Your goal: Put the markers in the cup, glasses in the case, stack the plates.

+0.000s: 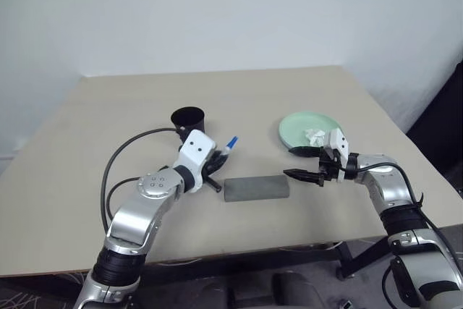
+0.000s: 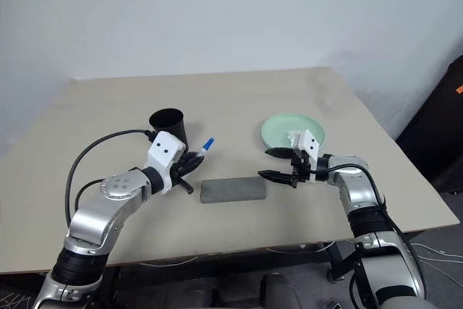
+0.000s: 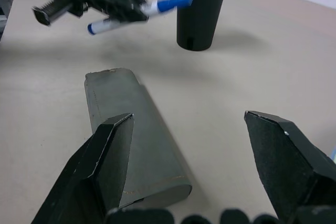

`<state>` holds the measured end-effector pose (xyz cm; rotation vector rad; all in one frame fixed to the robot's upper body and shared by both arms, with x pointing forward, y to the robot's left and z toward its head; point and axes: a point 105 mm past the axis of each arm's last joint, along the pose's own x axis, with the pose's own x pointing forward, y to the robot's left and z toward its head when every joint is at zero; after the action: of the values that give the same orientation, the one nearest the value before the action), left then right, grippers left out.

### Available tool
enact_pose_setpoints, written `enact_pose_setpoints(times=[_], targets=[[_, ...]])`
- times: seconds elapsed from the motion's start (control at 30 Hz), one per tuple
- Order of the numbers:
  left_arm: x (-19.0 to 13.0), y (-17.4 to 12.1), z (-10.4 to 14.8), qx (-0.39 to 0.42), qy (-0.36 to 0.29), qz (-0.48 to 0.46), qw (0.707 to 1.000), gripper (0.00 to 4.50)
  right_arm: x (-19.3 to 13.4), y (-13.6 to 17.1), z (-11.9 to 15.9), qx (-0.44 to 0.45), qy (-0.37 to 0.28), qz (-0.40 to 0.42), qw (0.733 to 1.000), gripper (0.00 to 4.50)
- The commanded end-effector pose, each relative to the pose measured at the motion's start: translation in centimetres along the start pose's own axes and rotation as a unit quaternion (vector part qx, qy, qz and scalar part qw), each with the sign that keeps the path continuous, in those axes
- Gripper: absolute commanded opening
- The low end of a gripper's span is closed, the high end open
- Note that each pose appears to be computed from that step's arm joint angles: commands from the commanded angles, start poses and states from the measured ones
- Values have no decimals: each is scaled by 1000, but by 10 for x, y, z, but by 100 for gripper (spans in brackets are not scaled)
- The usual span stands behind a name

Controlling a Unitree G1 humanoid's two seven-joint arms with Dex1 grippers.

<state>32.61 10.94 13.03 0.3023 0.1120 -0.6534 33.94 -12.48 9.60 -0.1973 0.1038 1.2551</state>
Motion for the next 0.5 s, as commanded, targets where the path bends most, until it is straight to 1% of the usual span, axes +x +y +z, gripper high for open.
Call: enact_pose_setpoints(times=[0.03, 0.1, 0.13, 0.3, 0.4, 0.5], targets=[[10, 40, 49, 45, -120, 83, 988, 12, 3, -7, 18, -34, -15, -3, 999, 366], [13, 64, 61, 92, -147, 150, 973, 12, 4, -7, 18, -35, -16, -4, 999, 366], [14, 76, 66, 101, -163, 180, 965, 12, 4, -8, 18, -36, -17, -6, 999, 366], [17, 125, 77, 105, -218, 302, 922, 12, 2, -9, 21, -40, -22, -10, 999, 366], [23, 137, 77, 106, -232, 326, 910, 12, 1, -10, 23, -42, -24, -11, 999, 366], [32, 140, 71, 105, -236, 326, 910, 12, -1, -12, 26, -47, -26, -13, 998, 366]])
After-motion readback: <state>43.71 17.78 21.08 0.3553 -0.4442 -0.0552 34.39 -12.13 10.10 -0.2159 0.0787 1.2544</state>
